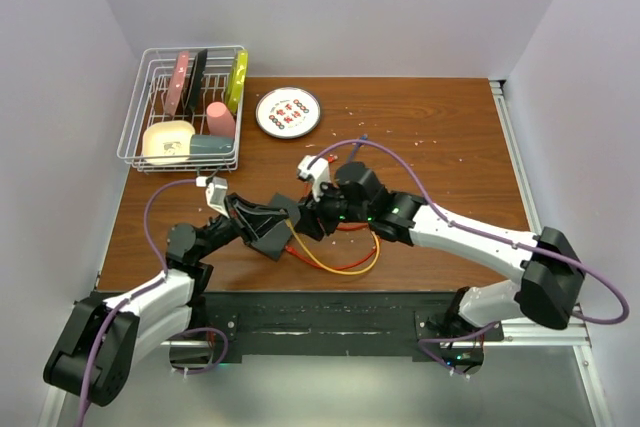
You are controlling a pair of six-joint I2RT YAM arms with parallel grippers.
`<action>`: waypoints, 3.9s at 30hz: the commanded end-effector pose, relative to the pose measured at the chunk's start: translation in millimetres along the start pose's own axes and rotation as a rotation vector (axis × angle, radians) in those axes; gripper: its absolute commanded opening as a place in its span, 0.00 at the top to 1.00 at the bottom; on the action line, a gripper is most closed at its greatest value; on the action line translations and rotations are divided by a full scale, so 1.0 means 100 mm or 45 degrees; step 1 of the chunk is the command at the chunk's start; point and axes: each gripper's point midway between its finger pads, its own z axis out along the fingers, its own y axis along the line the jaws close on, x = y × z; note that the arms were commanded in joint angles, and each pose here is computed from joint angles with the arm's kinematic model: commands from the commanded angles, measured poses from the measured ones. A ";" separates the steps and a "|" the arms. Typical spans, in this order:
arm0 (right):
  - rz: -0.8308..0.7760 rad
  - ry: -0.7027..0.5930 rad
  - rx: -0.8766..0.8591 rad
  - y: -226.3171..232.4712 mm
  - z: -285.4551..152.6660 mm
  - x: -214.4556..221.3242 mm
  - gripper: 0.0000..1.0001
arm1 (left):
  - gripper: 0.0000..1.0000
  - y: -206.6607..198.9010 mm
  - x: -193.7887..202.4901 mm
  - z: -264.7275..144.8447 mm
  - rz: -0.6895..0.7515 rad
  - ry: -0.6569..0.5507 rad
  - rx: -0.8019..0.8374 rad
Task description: Insert the plug into the switch port
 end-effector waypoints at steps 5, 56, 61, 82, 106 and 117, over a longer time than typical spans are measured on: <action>-0.025 -0.267 -0.385 0.35 -0.29 -0.36 0.33 | 1.00 -0.29 -0.23 0.02 0.119 -0.076 0.153; 0.049 -0.328 -0.568 0.42 -0.15 -0.35 0.65 | 1.00 -0.56 -0.32 -0.03 0.102 -0.111 0.291; 0.059 -0.304 -0.576 0.42 -0.12 -0.30 0.65 | 1.00 -0.59 -0.34 -0.03 0.097 -0.124 0.298; 0.065 -0.299 -0.412 0.21 -0.13 -0.28 1.00 | 0.34 -0.49 -0.35 0.02 0.103 -0.121 0.254; -0.091 0.369 0.338 -0.61 0.43 0.83 1.00 | 0.19 1.64 -0.04 -0.23 -0.096 0.233 -0.941; -0.241 0.584 0.458 -0.59 0.61 1.14 1.00 | 0.32 1.89 0.59 -0.45 -0.280 0.399 -1.008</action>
